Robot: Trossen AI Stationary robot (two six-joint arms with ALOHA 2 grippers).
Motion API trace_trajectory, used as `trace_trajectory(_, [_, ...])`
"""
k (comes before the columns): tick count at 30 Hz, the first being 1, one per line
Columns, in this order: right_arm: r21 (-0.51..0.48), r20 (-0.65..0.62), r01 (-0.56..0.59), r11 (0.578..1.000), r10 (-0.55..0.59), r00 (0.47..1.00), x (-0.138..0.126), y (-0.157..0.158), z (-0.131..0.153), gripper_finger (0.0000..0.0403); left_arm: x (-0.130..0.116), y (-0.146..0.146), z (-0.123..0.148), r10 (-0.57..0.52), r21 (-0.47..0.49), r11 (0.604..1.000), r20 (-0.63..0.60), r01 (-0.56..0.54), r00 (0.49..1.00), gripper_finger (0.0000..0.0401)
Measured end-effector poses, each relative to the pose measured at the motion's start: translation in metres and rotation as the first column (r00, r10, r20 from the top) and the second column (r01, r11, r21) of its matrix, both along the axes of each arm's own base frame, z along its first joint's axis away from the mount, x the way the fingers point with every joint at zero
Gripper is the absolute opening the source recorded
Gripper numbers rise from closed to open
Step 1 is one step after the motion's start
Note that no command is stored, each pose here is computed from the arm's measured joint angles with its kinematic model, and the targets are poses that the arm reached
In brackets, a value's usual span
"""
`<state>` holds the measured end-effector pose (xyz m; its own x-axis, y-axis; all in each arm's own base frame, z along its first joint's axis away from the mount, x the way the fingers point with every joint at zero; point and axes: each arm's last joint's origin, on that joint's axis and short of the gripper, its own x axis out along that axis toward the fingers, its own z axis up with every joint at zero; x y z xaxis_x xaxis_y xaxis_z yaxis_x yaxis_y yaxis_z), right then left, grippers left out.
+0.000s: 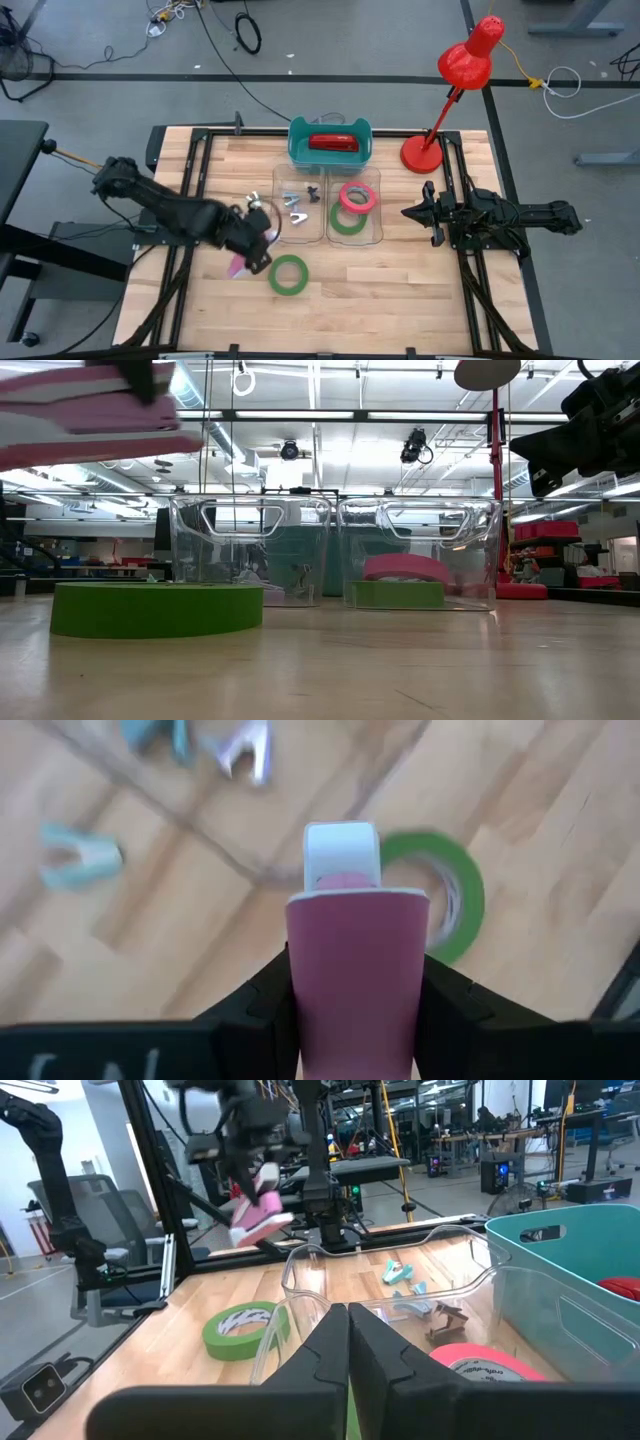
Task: Pick and place Stapler, Stapler remover, tape
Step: Put the pink stapler into the blue bin
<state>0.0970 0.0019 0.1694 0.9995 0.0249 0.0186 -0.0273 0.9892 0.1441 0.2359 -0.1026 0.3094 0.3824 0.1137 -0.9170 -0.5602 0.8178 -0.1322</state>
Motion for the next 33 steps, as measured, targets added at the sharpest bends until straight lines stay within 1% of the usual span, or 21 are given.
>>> trace_trajectory(3, [0.0,0.0,0.0,1.0,0.0,1.0,0.0,0.0,0.0,0.0006,0.009,0.015,0.011,-0.045,0.039,0.998,0.029,0.043,0.999,0.014])
trace_trajectory(6, [0.0,0.0,0.0,1.0,0.0,1.0,0.0,0.0,0.0,0.0006,0.015,0.03,0.018,-0.087,0.081,0.993,0.031,0.084,0.996,0.014])
trace_trajectory(13, [0.0,0.0,0.0,1.0,0.0,1.0,0.0,0.0,0.0,0.0006,0.023,0.059,0.025,-0.156,0.157,0.976,0.018,0.151,0.988,0.014])
trace_trajectory(19, [0.0,0.0,0.0,1.0,0.0,1.0,0.0,0.0,0.0,0.0006,0.03,0.095,0.027,-0.213,0.248,0.947,-0.001,0.207,0.977,0.0143])
trace_trajectory(25, [0.0,0.0,0.0,1.0,0.0,1.0,0.0,0.0,0.0,0.0006,0.033,0.132,0.029,-0.257,0.303,0.919,-0.026,0.252,0.966,0.0141])
trace_trajectory(29, [0.0,0.0,0.0,1.0,0.0,1.0,0.0,0.0,0.0,0.0006,0.037,0.154,0.033,-0.305,0.352,0.893,0.018,0.279,0.952,0.0144])
trace_trajectory(33, [0.0,0.0,0.0,1.0,0.0,1.0,0.0,0.0,0.0,0.0006,0.039,0.175,0.037,-0.312,0.374,0.889,0.078,0.262,0.947,0.0142])
